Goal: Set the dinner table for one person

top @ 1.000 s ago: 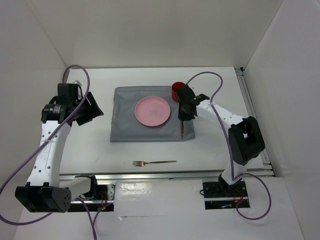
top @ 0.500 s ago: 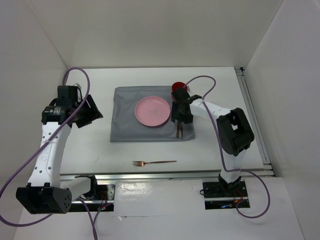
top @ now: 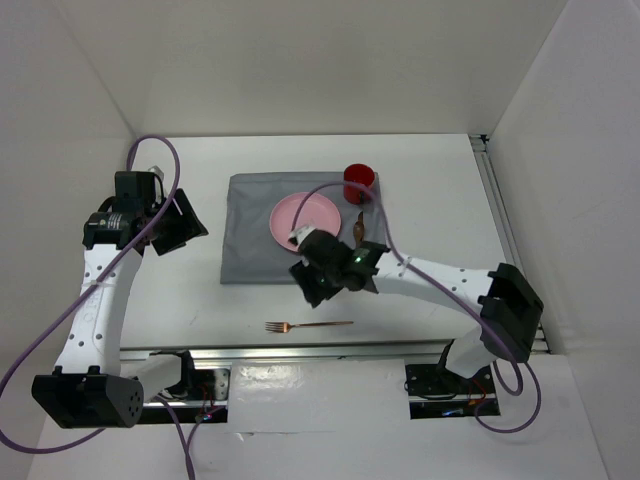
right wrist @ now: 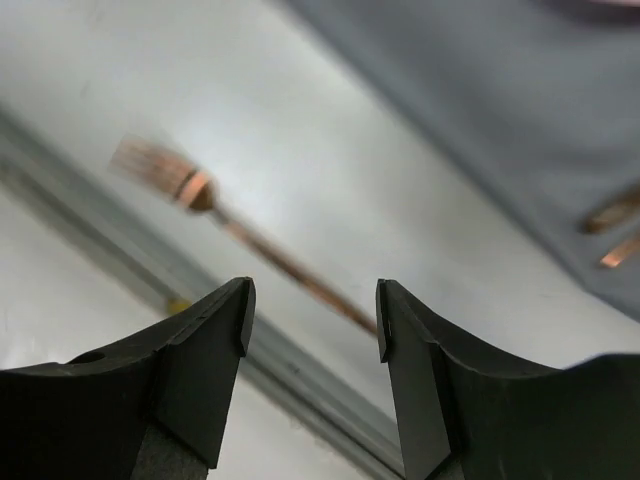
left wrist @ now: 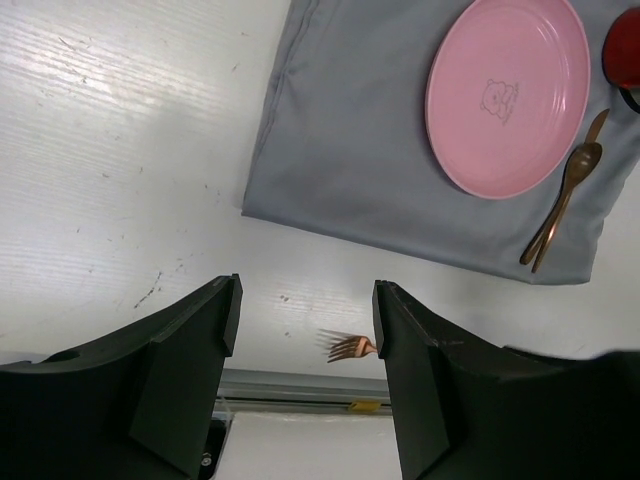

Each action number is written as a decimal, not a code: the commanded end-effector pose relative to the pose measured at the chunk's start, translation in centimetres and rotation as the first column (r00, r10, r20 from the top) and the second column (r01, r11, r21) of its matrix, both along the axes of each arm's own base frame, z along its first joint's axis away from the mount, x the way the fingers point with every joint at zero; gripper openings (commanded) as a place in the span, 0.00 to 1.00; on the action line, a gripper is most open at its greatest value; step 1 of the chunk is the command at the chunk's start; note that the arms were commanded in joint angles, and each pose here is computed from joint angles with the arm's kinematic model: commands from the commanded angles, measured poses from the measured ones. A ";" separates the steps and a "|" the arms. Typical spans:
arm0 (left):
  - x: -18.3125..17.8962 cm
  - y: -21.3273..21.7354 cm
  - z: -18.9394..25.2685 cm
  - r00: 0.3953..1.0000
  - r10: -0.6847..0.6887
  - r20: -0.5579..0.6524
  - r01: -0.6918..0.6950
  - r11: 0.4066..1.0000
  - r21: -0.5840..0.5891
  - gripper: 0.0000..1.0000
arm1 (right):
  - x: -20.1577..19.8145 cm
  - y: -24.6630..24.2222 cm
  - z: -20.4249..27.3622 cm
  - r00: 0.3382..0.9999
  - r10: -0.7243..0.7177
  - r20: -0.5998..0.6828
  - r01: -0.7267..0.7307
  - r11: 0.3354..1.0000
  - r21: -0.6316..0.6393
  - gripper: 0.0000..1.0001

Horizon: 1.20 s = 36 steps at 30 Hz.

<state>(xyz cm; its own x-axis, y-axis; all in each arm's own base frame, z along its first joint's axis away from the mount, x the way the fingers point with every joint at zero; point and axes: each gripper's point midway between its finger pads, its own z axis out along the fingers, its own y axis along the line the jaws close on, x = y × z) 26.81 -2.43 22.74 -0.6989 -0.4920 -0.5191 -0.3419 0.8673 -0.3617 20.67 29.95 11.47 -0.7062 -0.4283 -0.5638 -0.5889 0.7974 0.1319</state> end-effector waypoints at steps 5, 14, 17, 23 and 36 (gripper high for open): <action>1.1 0.0 1.1 0.999 -0.011 0.052 0.011 1.000 -0.003 0.72 | -6.9 1.8 -5.4 0.940 0.332 -0.080 -0.341 0.926 -0.161 0.56; 0.5 -0.2 0.8 0.998 -0.025 0.051 0.025 1.000 -0.005 0.72 | -6.8 1.9 -8.2 0.932 0.350 -0.093 -0.362 0.902 -0.237 0.54; 0.5 -0.2 0.8 0.998 -0.025 0.051 0.025 1.000 -0.005 0.72 | -6.4 2.0 -9.4 0.943 0.322 -0.089 -0.334 0.907 -0.258 0.54; 0.5 -0.2 0.8 0.998 -0.025 0.051 0.025 1.000 -0.005 0.72 | -5.3 3.6 -10.0 0.957 0.287 -0.041 -0.289 0.930 -0.226 0.49; 0.8 -0.2 1.2 0.998 -0.025 0.060 0.025 1.000 -0.004 0.72 | -5.7 3.7 -10.8 0.926 0.374 -0.057 -0.376 0.895 -0.240 0.19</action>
